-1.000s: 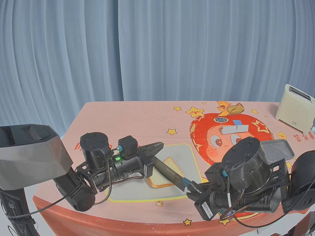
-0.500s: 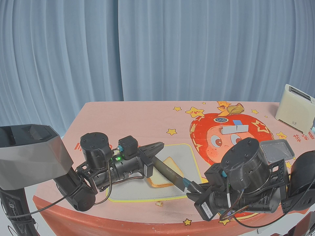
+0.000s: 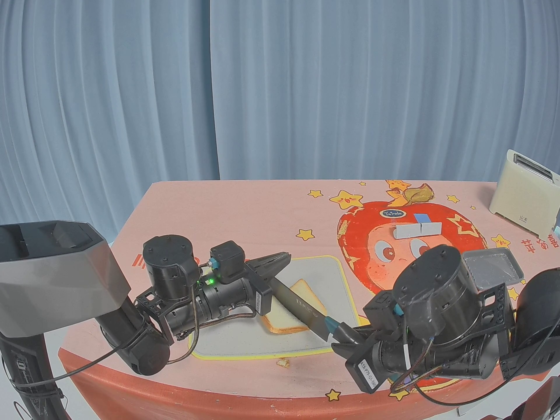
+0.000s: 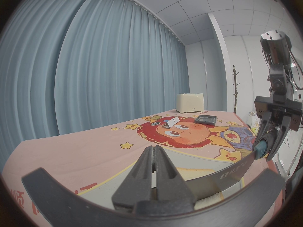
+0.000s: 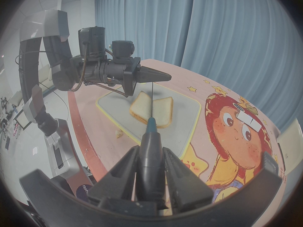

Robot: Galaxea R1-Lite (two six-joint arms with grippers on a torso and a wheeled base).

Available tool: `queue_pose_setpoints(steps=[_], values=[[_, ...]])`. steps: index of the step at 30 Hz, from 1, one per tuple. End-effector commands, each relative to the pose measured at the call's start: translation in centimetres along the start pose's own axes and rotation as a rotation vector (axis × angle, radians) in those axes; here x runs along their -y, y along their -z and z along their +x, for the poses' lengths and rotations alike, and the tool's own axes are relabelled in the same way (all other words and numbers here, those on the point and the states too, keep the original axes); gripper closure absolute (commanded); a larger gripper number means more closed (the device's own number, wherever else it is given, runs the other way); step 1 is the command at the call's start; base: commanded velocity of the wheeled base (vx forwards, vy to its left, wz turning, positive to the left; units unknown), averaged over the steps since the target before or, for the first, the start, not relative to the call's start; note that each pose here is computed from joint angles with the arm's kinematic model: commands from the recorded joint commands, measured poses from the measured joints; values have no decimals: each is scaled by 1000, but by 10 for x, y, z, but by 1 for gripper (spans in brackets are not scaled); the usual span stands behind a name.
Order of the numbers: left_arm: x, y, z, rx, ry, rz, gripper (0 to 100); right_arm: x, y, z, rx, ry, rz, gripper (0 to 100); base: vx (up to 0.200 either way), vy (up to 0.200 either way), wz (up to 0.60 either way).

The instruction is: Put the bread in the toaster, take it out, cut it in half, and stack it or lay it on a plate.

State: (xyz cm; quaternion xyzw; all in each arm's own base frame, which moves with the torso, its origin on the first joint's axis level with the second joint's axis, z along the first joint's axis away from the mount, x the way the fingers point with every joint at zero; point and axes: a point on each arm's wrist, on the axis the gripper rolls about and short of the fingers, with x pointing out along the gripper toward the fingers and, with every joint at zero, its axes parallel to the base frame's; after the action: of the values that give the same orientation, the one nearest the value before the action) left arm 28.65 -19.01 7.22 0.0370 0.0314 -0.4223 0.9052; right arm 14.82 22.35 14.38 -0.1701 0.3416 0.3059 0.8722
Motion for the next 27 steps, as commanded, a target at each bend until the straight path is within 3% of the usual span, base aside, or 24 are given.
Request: queue_pose_setpoints(steps=[1,9,19,27], values=[[0,6,-1,-23,1,-7,100,0,-5,-2,19,-2,4,100,0,0,0],[-1,-1,0,6,-1,1,100,0,10,5,-40,4,-11,100,0,0,0],[-1,5,0,-14,-2,-4,100,0,-3,-1,15,-1,2,100,0,0,0],[-1,-2,0,9,-1,2,100,1,16,6,-59,7,-15,100,0,0,0]])
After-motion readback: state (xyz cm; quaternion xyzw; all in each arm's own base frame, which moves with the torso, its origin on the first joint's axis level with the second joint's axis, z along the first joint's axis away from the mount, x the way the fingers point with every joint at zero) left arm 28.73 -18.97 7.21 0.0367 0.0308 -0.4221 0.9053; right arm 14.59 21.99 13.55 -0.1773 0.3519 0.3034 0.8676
